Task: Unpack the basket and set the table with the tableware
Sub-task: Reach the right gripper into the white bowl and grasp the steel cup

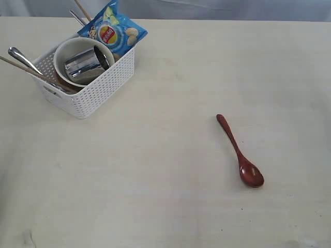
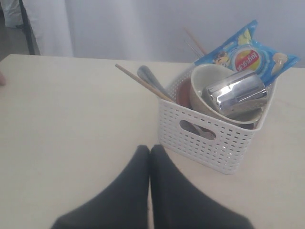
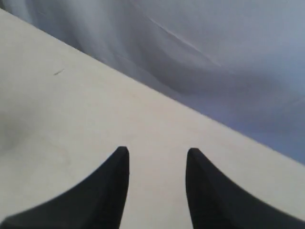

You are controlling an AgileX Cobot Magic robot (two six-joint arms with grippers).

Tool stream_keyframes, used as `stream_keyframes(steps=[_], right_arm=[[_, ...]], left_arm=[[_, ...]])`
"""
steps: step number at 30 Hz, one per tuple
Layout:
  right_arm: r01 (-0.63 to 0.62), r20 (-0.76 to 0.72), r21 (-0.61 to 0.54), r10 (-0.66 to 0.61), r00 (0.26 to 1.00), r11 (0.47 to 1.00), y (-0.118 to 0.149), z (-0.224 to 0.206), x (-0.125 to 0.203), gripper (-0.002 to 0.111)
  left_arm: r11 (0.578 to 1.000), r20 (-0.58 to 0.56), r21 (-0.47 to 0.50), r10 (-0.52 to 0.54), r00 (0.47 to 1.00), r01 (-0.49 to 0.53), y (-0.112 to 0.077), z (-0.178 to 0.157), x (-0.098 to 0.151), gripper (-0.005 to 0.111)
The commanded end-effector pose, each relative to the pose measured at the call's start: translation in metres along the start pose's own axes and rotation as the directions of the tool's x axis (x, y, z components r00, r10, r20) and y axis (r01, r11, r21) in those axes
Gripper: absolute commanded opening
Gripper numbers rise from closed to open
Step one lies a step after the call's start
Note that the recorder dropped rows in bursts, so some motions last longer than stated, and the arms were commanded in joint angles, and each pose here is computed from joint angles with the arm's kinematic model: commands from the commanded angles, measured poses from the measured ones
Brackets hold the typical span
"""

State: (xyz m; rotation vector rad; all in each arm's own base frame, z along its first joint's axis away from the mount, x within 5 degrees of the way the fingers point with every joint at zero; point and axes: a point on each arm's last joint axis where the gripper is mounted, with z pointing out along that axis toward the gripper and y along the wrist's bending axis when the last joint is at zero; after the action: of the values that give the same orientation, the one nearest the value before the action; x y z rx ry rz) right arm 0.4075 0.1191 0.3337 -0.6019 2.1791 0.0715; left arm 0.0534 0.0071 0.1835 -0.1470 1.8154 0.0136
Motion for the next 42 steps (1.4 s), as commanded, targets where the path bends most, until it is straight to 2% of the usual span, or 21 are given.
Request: stream_keyframes(steps=[1, 5, 14, 17, 20, 22, 30, 42], right_arm=[[-0.136, -0.169, -0.091, 0.12, 0.978, 0.986, 0.026, -0.007, 0.005, 0.038], [-0.134, -0.273, -0.161, 0.086, 0.958, 0.978, 0.056, -0.011, 0.009, 0.038], [-0.06, -0.199, -0.313, -0.003, 0.98, 0.948, 0.131, 0.004, -0.005, 0.038], [-0.056, -0.2, -0.411, -0.03, 0.979, 0.91, 0.157, 0.028, -0.006, 0.04], [-0.11, -0.205, -0.529, -0.001, 0.979, 0.841, 0.176, 0.056, -0.006, 0.052], [-0.122, -0.193, -0.578, 0.01, 0.981, 0.807, 0.183, 0.072, -0.007, 0.056], [-0.171, -0.216, -0.6, 0.048, 0.975, 0.781, 0.197, 0.122, 0.001, 0.055], [-0.173, -0.224, -0.642, 0.033, 0.974, 0.747, 0.217, 0.126, 0.006, 0.055]], left_arm=[[1.0, 0.004, 0.006, -0.001, 1.0, 0.001, 0.0, 0.0, 0.0, 0.0], [1.0, 0.004, 0.006, -0.001, 1.0, 0.001, 0.0, 0.0, 0.0, 0.0], [1.0, 0.004, 0.006, -0.001, 1.0, 0.001, 0.0, 0.0, 0.0, 0.0], [1.0, 0.004, 0.006, -0.001, 1.0, 0.001, 0.0, 0.0, 0.0, 0.0], [1.0, 0.004, 0.006, -0.001, 1.0, 0.001, 0.0, 0.0, 0.0, 0.0], [1.0, 0.004, 0.006, -0.001, 1.0, 0.001, 0.0, 0.0, 0.0, 0.0], [1.0, 0.004, 0.006, -0.001, 1.0, 0.001, 0.0, 0.0, 0.0, 0.0], [1.0, 0.004, 0.006, -0.001, 1.0, 0.001, 0.0, 0.0, 0.0, 0.0]])
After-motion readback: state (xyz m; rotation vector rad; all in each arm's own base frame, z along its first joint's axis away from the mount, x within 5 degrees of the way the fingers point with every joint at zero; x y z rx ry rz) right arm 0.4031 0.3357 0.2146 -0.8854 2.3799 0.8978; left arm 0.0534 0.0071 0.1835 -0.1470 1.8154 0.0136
